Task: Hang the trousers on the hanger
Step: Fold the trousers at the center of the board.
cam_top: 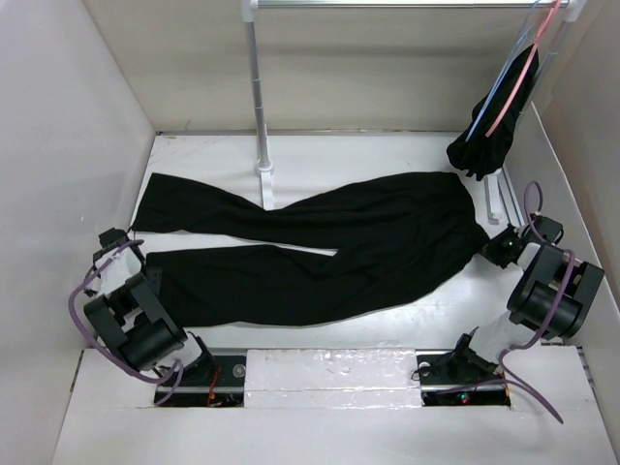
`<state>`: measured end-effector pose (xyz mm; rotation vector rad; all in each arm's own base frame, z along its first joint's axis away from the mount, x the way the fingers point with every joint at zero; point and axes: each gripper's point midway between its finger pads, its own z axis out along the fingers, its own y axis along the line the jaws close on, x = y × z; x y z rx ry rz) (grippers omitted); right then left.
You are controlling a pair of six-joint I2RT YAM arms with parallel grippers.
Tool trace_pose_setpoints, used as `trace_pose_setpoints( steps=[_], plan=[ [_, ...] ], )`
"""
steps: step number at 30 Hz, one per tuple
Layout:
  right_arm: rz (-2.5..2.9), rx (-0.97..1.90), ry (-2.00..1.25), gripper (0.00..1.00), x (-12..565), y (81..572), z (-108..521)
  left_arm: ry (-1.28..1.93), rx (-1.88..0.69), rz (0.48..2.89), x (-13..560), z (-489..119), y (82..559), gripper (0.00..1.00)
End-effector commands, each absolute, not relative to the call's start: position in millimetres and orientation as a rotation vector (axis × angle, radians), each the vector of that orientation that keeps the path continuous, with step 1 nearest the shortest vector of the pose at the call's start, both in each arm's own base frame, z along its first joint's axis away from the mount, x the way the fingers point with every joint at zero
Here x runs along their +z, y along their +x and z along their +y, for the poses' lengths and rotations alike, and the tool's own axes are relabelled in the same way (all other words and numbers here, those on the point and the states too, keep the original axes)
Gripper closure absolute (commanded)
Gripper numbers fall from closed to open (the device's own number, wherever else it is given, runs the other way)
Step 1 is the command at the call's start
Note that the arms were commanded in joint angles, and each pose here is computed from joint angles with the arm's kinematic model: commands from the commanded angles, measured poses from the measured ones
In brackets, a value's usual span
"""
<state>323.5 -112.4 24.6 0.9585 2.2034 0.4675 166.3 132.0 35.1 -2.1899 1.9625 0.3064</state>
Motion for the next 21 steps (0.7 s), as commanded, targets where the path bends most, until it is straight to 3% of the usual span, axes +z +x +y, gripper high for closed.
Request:
trace_pose_setpoints(
  steps=[1,5,7,18,21],
  plan=[
    [2.158,0.453,0.904,1.00,41,340,-123,-2.157,0.307,1.990,23,134,173,0.45],
    [2.152,0.431,0.941,1.00,44,334,-130,-2.115,0.241,2.005,10,137,188,0.51],
    [2.157,0.401,0.942,1.00,46,333,-134,-2.085,0.236,2.013,9,144,197,0.63],
    [2.140,0.301,0.970,1.00,60,322,-154,-2.038,0.123,2.088,-4,179,270,0.59],
    [2.147,0.316,0.950,1.00,61,321,-150,-1.917,0.193,2.158,12,187,292,0.54]
  ],
)
